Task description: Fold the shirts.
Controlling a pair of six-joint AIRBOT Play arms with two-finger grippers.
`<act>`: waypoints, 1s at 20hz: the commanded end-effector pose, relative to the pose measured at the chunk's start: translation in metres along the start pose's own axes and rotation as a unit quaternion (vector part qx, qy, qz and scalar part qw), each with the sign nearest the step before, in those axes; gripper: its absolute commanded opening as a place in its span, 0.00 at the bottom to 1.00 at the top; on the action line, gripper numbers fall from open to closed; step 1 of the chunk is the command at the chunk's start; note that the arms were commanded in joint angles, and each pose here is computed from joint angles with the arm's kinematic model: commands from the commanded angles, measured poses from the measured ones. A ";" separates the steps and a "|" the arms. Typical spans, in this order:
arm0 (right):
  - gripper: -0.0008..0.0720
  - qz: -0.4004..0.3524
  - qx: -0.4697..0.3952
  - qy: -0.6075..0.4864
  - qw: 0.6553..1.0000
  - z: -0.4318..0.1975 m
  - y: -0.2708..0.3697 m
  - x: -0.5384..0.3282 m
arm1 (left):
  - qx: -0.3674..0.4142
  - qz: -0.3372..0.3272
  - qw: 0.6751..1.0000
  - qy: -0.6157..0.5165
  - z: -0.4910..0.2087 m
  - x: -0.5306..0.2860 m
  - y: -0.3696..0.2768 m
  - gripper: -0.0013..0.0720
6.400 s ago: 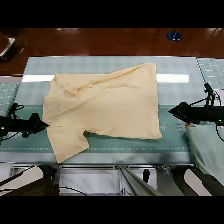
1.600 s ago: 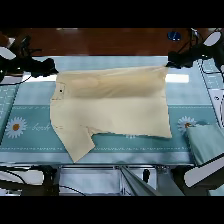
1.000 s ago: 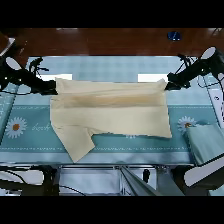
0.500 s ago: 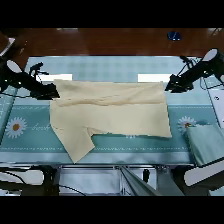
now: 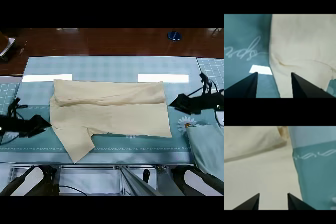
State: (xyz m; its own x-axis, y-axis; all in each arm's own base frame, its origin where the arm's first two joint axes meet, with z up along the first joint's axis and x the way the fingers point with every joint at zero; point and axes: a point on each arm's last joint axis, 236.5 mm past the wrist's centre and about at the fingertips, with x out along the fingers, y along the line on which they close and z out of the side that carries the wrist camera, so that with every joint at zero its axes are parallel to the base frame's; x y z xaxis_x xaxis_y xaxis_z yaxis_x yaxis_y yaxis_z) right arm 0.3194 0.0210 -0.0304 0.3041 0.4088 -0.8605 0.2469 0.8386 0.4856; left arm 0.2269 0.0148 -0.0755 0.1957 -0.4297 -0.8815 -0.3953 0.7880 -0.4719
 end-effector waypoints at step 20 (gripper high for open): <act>0.57 -0.109 0.143 0.083 0.980 -0.107 -0.097 -0.016 | -0.031 -0.074 0.996 0.030 -0.041 0.070 -0.032 0.04</act>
State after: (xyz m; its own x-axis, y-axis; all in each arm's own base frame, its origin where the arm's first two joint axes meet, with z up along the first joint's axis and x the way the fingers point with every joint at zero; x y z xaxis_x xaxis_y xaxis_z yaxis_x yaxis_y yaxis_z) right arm 0.2281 -0.0216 -0.0692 0.1920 0.3010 -0.9341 0.4913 0.7945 0.3570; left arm 0.2140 -0.0594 -0.1186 0.2019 -0.5762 -0.7920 -0.4352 0.6716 -0.5996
